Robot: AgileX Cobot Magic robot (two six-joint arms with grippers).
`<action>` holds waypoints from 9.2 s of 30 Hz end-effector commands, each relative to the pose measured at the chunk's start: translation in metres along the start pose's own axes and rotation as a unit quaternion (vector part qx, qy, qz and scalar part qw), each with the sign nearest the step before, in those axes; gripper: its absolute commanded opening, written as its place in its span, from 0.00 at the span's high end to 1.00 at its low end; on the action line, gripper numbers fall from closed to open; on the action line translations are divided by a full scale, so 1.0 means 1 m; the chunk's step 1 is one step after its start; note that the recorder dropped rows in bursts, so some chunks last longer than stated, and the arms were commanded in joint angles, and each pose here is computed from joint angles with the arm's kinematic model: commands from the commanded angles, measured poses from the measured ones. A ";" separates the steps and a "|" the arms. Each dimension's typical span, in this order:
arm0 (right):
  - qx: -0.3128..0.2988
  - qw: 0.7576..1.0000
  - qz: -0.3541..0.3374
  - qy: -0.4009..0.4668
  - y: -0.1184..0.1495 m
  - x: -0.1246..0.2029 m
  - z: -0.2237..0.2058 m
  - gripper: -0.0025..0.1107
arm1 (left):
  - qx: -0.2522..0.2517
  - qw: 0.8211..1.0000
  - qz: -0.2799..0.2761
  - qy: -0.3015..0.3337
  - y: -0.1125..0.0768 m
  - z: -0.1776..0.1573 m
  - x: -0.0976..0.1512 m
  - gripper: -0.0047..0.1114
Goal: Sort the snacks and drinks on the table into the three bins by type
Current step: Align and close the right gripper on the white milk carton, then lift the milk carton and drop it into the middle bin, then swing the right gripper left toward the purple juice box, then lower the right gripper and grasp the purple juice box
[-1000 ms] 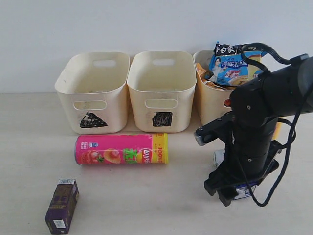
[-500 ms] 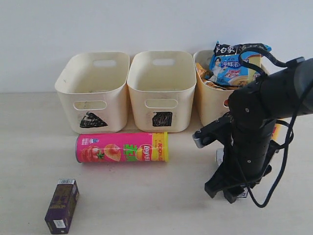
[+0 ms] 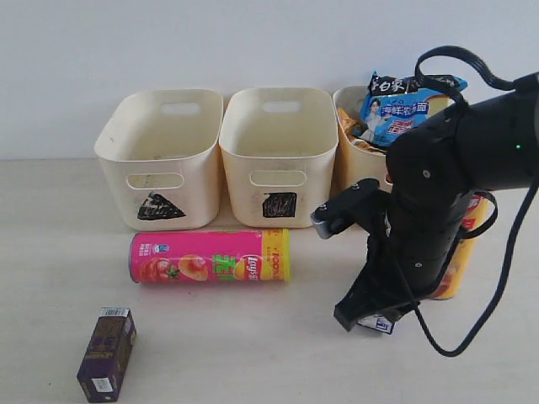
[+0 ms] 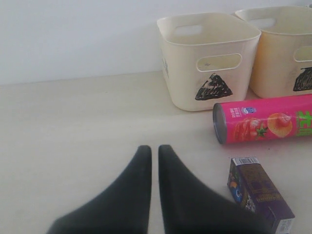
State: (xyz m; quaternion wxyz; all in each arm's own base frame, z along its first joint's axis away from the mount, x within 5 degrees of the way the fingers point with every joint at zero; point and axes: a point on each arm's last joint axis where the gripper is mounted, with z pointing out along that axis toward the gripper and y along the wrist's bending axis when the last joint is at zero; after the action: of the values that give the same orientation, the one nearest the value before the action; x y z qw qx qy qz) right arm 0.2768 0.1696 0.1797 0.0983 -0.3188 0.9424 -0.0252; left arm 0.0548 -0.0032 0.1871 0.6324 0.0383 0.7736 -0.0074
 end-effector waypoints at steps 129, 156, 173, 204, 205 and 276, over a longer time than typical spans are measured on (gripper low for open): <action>0.051 0.922 0.023 -0.383 -0.090 -0.195 -0.044 0.98 | -0.002 1.000 -0.003 -0.004 0.000 0.000 -0.001 0.92; 0.029 0.944 0.017 -0.328 -0.086 -0.181 -0.071 0.77 | -0.002 1.000 -0.003 -0.004 0.000 0.000 -0.001 0.92; 0.035 0.972 0.013 -0.232 -0.034 -0.155 -0.118 0.98 | -0.002 1.000 -0.003 -0.004 0.000 0.000 -0.001 0.92; -0.146 0.973 -0.119 -0.130 0.170 -0.119 -0.129 0.98 | -0.002 1.000 -0.003 -0.004 0.000 0.000 -0.001 0.92; -0.151 0.973 -0.121 -0.126 0.176 -0.120 -0.124 0.98 | -0.002 1.000 -0.003 -0.004 0.000 0.000 -0.001 0.92; -0.037 0.981 -0.150 -0.115 0.181 -0.139 -0.094 0.98 | -0.002 1.000 -0.003 -0.003 0.000 0.000 -0.001 0.92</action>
State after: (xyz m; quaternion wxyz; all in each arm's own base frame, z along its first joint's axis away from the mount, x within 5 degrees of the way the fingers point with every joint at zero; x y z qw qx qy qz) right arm 0.2526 0.4092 0.2468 0.1650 -0.4516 0.8765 0.0252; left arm 0.0548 -0.0032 0.1871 0.6324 0.0383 0.7736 -0.0074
